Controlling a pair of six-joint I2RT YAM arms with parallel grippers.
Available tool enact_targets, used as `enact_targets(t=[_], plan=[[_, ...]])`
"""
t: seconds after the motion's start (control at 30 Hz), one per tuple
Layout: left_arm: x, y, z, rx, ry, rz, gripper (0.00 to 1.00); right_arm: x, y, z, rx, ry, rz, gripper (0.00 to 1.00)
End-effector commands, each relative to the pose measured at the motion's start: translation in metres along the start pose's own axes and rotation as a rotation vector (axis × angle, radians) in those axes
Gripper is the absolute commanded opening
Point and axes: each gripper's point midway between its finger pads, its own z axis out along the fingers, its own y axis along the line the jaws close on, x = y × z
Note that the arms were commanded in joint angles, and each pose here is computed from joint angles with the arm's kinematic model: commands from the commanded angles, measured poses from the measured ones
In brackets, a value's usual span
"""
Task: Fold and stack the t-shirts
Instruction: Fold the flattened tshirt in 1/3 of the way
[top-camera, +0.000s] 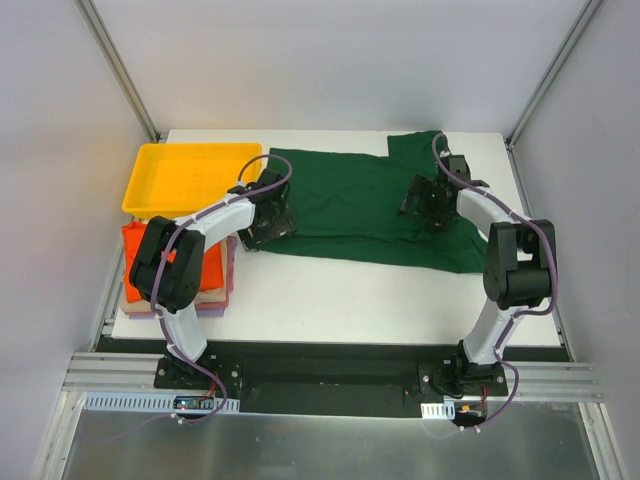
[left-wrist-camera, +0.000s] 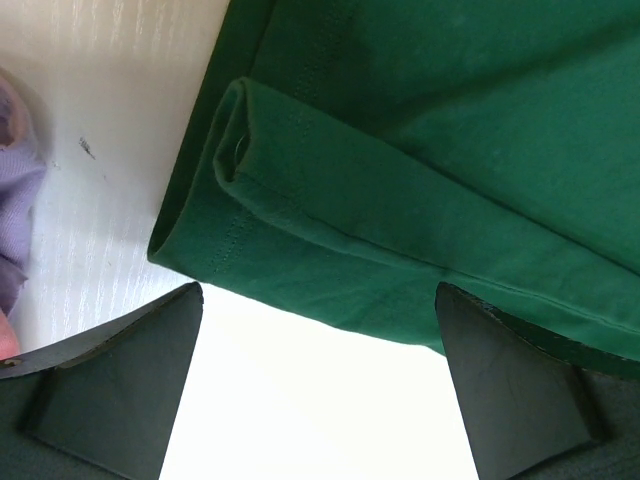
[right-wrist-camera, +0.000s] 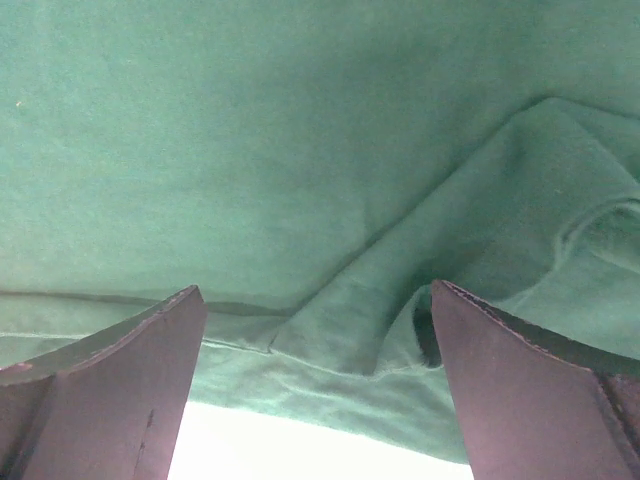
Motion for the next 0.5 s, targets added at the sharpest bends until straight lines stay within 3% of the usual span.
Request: enact_targets(t=[0.0,0.23,0.47], plan=[[-0.008,0.005,-0.014,0.008,-0.041,-0.006,0.99,-0.007,-0.007,-0.035,0.066,-0.065,-0.051,0.96],[-0.005,0.008,-0.016,0.011,-0.042,-0.006,0.99,0.033,-0.028,-0.028,0.107,0.012,-0.008,0.99],[-0.007,0.007,-0.017,0.016,-0.048,-0.008,0.99,0.044,-0.033,-0.02,0.121,0.045,0.025,0.92]])
